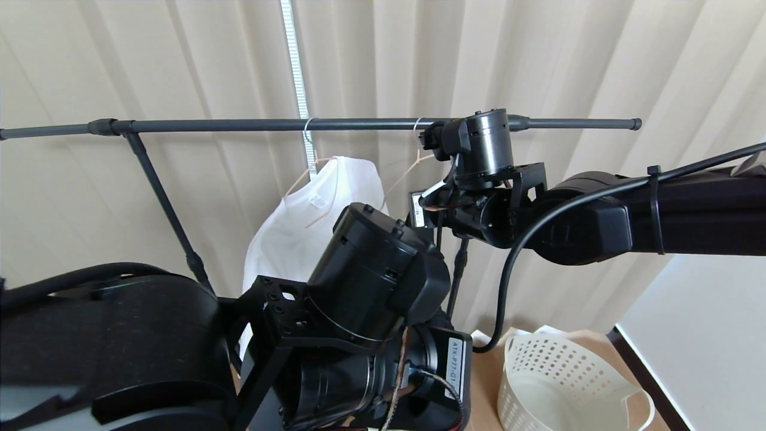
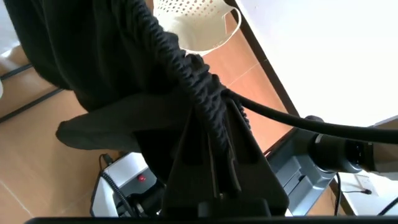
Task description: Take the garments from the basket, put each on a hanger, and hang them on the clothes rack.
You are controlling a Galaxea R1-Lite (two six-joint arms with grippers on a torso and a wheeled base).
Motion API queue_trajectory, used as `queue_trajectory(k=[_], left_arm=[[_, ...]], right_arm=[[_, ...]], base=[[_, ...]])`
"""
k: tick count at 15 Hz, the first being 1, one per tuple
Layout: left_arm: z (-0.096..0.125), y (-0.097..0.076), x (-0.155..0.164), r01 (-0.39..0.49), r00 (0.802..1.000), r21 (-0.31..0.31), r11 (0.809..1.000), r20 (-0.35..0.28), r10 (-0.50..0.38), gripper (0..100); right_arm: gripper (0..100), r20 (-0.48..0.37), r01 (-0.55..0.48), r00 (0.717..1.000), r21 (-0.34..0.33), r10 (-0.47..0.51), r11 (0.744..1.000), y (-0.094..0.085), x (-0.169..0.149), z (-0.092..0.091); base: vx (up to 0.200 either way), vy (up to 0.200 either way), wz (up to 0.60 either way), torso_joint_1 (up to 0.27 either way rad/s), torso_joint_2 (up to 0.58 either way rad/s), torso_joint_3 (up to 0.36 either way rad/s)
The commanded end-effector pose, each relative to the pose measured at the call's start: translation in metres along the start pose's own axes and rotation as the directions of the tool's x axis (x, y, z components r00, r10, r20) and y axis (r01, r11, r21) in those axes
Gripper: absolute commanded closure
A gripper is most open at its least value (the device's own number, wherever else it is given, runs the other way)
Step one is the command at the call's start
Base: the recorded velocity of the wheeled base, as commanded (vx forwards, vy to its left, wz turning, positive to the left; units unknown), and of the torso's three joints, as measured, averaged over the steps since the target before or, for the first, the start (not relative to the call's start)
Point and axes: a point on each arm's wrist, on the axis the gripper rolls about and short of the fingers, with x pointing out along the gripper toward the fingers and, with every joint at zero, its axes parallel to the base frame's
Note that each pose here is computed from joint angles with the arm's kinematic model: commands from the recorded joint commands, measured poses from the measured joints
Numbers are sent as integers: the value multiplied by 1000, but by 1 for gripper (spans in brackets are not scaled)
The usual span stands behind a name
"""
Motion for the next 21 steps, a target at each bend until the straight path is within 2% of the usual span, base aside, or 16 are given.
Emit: queue_trajectory(k=[1, 3, 5, 6, 7, 10, 11, 13, 15, 18, 21], left_arm=[[2, 11, -3, -29, 1000, -12, 1000, 7, 29, 100], [4, 32, -12, -104, 995, -5, 995, 11, 104, 100], [11, 58, -16, -193, 980, -18, 981, 34, 194, 100], [11, 58, -16, -193, 980, -18, 981, 34, 194, 100], [25, 85, -19, -262, 962, -21, 965, 73, 262, 100], [49, 99, -15, -298, 943, -57, 953, 134, 303, 100], [61, 108, -4, -322, 934, -55, 945, 144, 327, 100], [76, 110, 4, -321, 928, -69, 944, 177, 328, 100], [88, 104, 5, -308, 924, -72, 949, 215, 316, 100], [83, 96, 8, -298, 925, -94, 950, 217, 312, 100], [86, 95, 6, -295, 919, -106, 950, 239, 312, 100]], right_arm=[[100, 28, 15, 999, 24, -16, 1000, -12, -9, 12], [100, 47, 46, 998, 47, -48, 998, -33, -22, 22], [100, 64, 80, 994, 71, -85, 994, -56, -41, 29], [100, 64, 80, 994, 71, -85, 994, -56, -41, 29], [100, 74, 132, 988, 81, -138, 988, -67, -57, 29], [100, 41, 174, 984, 55, -176, 983, -78, -78, 14], [100, 3, 201, 979, 17, -201, 979, -84, -87, 0], [100, -58, 204, 977, -38, -206, 978, -85, -94, -20], [100, -70, 197, 977, -82, -203, 977, -78, -97, -26], [100, -98, 190, 975, -107, -200, 976, -75, -95, -34], [100, -130, 187, 970, -128, -204, 974, -75, -96, -39]], base=[[0, 0, 0, 0, 0, 0], [0, 0, 0, 0, 0, 0], [0, 0, 0, 0, 0, 0], [0, 0, 0, 0, 0, 0], [0, 0, 0, 0, 0, 0], [0, 0, 0, 0, 0, 0], [0, 0, 0, 0, 0, 0], [0, 0, 0, 0, 0, 0], [0, 0, 0, 0, 0, 0], [0, 0, 0, 0, 0, 0], [0, 0, 0, 0, 0, 0]])
